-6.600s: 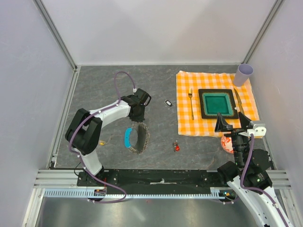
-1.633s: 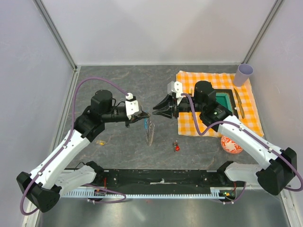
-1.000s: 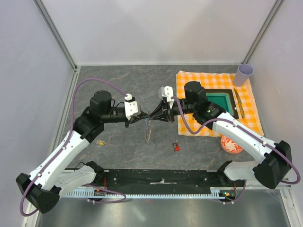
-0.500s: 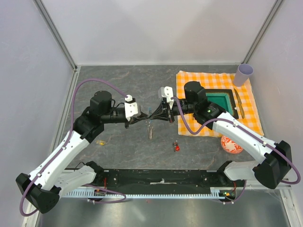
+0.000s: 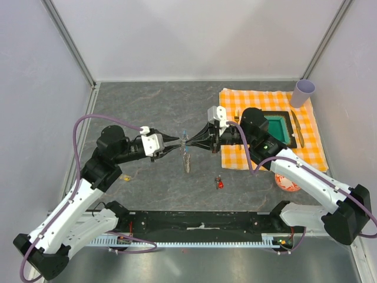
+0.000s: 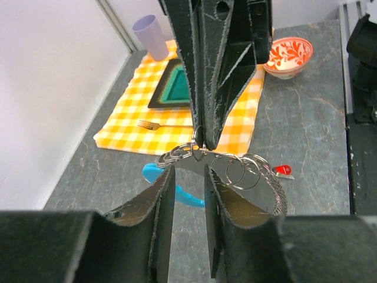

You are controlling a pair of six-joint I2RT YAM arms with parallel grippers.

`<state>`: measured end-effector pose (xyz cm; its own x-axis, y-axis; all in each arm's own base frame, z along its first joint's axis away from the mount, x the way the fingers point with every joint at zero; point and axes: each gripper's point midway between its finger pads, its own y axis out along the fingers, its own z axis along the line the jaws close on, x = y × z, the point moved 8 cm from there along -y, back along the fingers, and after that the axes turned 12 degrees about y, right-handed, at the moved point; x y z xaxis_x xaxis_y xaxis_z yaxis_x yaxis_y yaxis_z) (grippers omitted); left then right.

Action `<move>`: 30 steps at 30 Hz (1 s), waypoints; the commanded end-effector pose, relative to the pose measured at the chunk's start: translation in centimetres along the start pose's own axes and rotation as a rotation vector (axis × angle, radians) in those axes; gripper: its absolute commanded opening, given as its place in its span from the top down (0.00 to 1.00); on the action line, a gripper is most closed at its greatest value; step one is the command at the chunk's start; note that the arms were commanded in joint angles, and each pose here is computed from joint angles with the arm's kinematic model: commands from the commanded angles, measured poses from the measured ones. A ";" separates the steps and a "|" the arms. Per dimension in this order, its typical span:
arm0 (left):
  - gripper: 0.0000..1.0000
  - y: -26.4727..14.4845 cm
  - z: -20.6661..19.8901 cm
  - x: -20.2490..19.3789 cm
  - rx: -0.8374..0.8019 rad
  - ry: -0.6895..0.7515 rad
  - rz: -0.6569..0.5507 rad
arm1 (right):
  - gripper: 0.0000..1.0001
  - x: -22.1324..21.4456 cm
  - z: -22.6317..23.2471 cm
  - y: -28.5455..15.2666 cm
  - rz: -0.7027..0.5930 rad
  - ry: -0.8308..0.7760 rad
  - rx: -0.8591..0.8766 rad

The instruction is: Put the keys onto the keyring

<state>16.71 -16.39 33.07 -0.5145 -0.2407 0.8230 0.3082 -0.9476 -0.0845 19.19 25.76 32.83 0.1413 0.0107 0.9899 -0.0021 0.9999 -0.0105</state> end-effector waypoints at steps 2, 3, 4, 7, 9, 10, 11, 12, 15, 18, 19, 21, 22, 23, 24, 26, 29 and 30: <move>0.61 -0.5 0.4 0.8 0.100 -0.072 -0.115 | 1.00 2.4 1.3 -0.3 -0.129 -0.055 0.050; 0.59 -0.6 0.4 1.0 0.103 -0.078 -0.139 | 1.00 2.4 1.4 -0.3 -0.134 -0.055 0.056; 0.56 -0.8 0.2 1.1 0.103 -0.108 -0.159 | 1.00 2.4 1.6 -0.4 -0.140 -0.052 0.060; 0.53 -0.8 -0.1 1.1 0.085 -0.120 -0.192 | 1.00 2.5 2.0 -0.6 -0.163 -0.052 0.070; 0.53 -0.8 -0.1 1.3 0.072 -0.115 -0.212 | 1.00 2.4 2.0 -0.6 -0.160 -0.049 0.074; 0.53 -0.8 -0.1 1.5 0.069 -0.117 -0.220 | 1.00 2.5 2.1 -0.6 -0.160 -0.045 0.078; 0.53 -0.8 -0.1 1.7 0.058 -0.110 -0.232 | 1.00 2.3 2.1 -0.6 -0.161 -0.042 0.077; 0.53 -0.7 0.0 1.8 0.057 -0.108 -0.241 | 1.00 2.4 2.2 -0.6 -0.169 -0.044 0.084; 0.55 -0.5 0.1 2.0 0.037 -0.115 -0.257 | 1.00 2.6 2.5 -0.7 -0.196 -0.036 0.092; 0.56 -0.2 -0.1 2.0 0.019 -0.123 -0.282 | 1.00 2.6 2.6 -0.8 -0.207 -0.028 0.095; 0.56 -0.2 -0.1 2.1 0.014 -0.125 -0.292 | 1.00 2.6 2.6 -0.8 -0.208 -0.025 0.096; 0.57 -0.1 -0.3 2.0 -0.003 -0.140 -0.304 | 1.00 2.6 2.7 -0.8 -0.216 -0.021 0.093; 0.57 -0.1 -0.3 2.1 -0.006 -0.138 -0.313 | 1.00 2.5 2.6 -0.8 -0.219 -0.020 0.093; 0.58 0.0 -0.5 2.0 -0.017 -0.141 -0.317 | 1.00 2.4 2.7 -0.9 -0.221 -0.017 0.094; 0.58 0.1 -0.6 1.9 -0.026 -0.150 -0.317 | 1.00 2.6 2.8 -0.8 -0.233 -0.013 0.098; 0.59 0.2 -0.7 1.9 -0.048 -0.152 -0.322 | 1.00 2.5 2.8 -0.9 -0.242 -0.008 0.097; 0.61 0.4 -0.8 1.5 -0.065 -0.161 -0.318 | 1.00 2.7 2.9 -0.9 -0.260 -0.014 0.092; 0.62 0.4 -0.9 1.5 -0.063 -0.160 -0.319 | 1.00 2.7 2.8 -0.9 -0.262 -0.013 0.092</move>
<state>15.68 -17.21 33.59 -0.4451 0.0651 0.8931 0.1465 -0.9786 0.1444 17.40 25.38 33.55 0.2132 -0.1551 0.9646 -0.0384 0.9852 0.1669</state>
